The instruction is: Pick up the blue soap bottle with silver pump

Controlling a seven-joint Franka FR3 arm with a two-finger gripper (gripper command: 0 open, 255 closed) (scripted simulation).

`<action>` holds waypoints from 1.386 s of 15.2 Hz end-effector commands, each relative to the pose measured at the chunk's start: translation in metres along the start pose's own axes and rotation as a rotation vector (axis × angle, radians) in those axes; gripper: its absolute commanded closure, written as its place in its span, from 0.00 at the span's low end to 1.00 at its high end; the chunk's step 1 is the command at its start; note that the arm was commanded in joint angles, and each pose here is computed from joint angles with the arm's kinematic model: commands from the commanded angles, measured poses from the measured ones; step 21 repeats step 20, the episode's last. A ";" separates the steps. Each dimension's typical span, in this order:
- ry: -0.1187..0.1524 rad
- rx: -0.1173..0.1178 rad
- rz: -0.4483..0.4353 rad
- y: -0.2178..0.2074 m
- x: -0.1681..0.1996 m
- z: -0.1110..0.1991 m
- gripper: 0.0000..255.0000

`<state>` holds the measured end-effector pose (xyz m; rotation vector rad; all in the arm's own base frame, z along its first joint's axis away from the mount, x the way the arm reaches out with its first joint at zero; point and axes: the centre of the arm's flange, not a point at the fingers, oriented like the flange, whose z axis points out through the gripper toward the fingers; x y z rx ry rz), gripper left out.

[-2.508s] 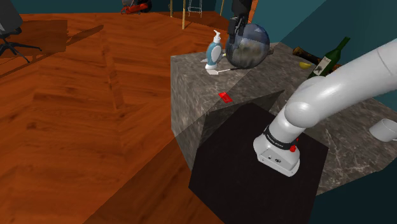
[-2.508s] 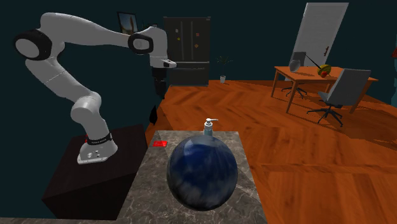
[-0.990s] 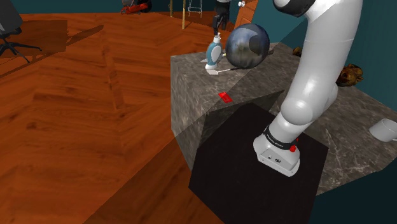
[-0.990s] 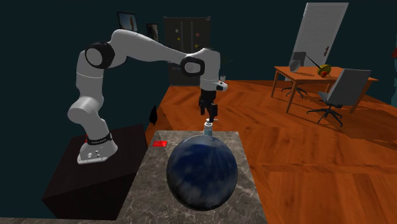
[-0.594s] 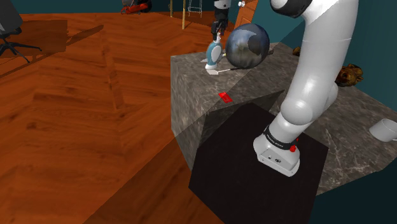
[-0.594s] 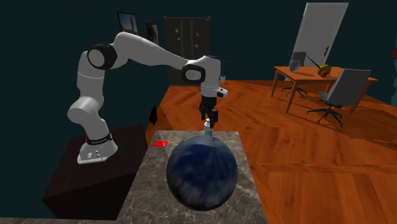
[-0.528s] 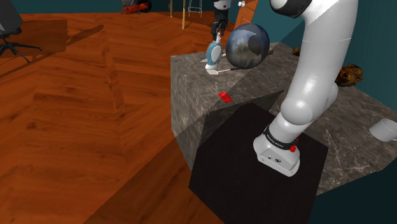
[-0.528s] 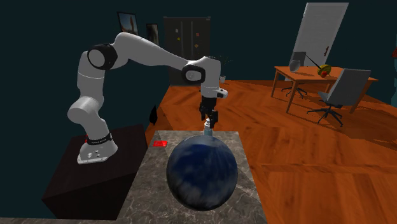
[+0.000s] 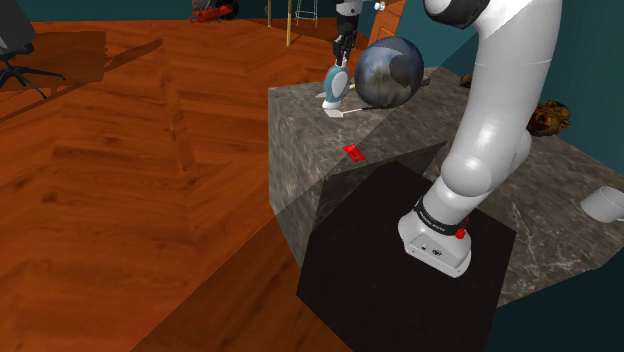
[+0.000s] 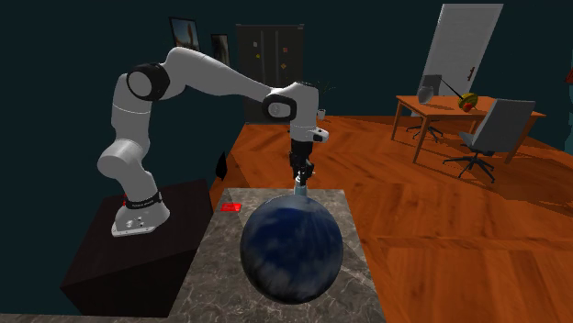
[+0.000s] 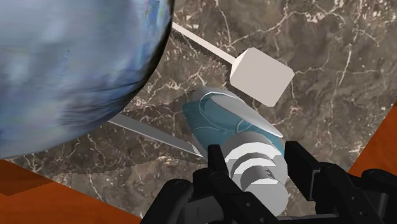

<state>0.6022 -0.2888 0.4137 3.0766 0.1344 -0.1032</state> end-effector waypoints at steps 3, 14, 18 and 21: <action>-0.001 0.000 0.001 -0.001 0.000 0.001 1.00; -0.001 0.000 0.001 0.003 -0.004 -0.057 1.00; -0.001 0.000 0.001 0.004 -0.005 -0.078 1.00; -0.001 0.000 0.001 0.004 -0.006 -0.079 1.00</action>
